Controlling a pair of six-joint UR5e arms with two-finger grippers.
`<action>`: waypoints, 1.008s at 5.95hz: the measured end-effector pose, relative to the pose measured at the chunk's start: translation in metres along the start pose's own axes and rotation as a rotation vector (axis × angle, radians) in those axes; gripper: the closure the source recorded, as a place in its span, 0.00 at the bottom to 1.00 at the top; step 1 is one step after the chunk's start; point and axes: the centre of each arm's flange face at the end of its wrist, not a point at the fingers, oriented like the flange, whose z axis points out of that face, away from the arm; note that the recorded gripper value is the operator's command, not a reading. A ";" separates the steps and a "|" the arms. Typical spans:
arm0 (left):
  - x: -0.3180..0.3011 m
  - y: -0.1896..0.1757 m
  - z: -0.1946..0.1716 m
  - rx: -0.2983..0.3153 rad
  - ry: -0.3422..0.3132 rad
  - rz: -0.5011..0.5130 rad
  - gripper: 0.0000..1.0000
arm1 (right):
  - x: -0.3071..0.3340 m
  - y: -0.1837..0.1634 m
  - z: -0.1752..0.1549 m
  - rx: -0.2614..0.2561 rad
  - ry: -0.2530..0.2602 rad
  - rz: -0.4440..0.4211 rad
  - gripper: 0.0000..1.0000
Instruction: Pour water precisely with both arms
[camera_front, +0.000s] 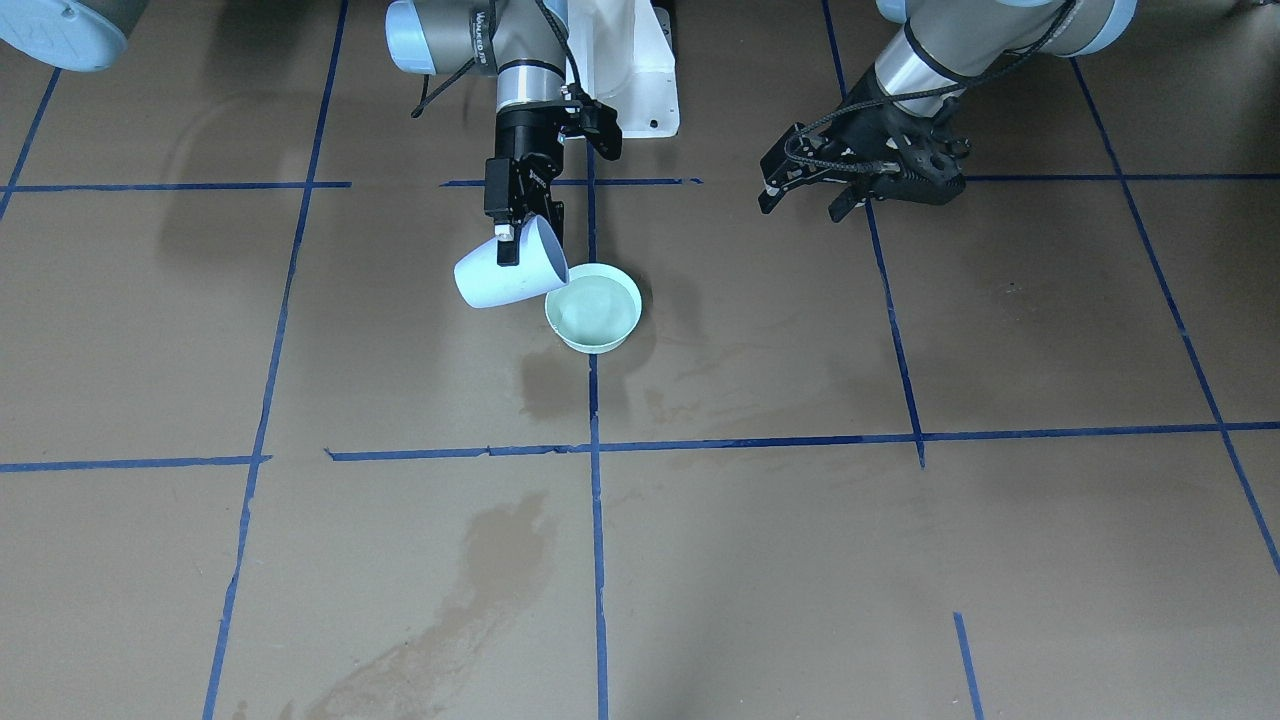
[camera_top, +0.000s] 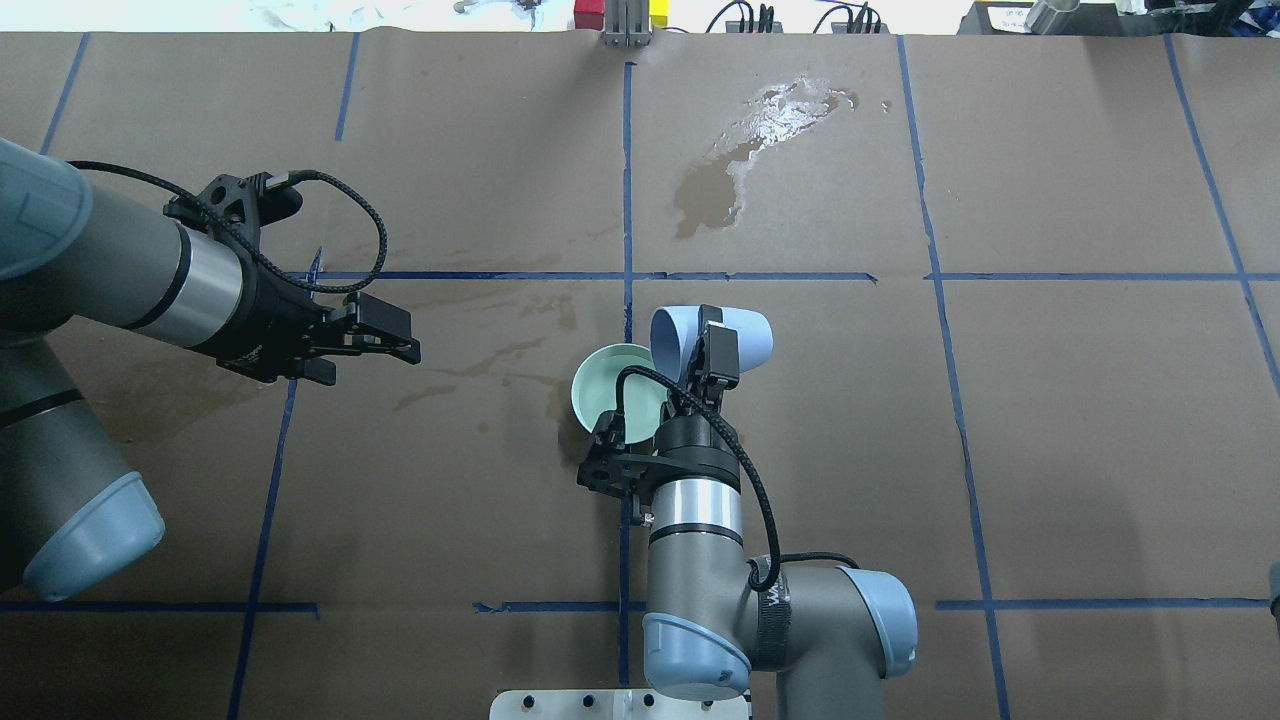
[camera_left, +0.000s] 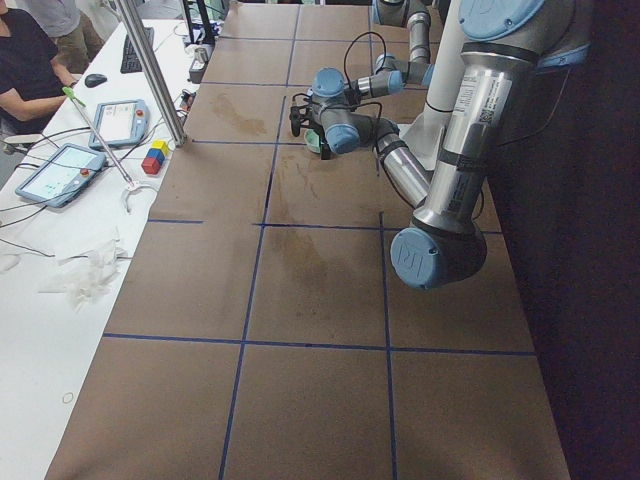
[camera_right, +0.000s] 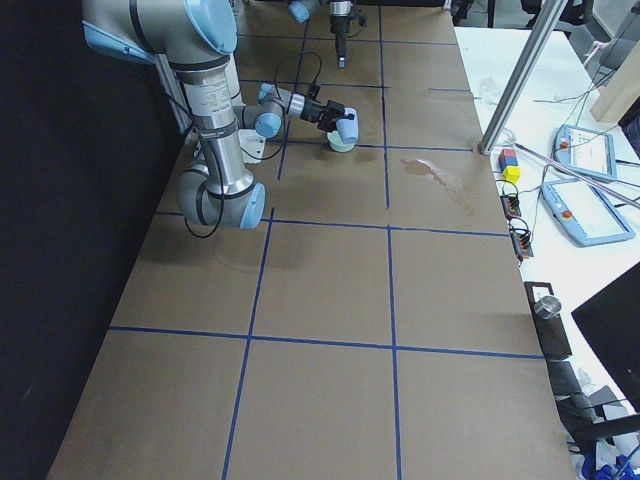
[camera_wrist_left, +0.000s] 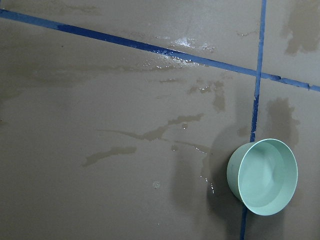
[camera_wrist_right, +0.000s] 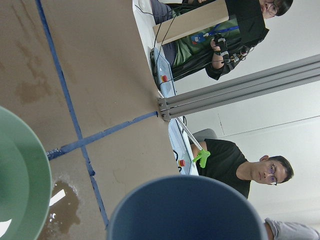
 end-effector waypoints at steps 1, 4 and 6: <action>0.000 0.000 -0.001 0.001 0.001 0.000 0.00 | 0.000 0.000 0.000 -0.006 0.011 -0.066 0.97; 0.000 0.001 -0.001 0.000 0.001 0.000 0.00 | -0.001 0.001 0.001 -0.015 0.024 -0.268 0.97; 0.000 0.001 -0.001 0.000 0.002 0.000 0.00 | 0.002 -0.005 0.000 -0.018 0.031 -0.389 0.97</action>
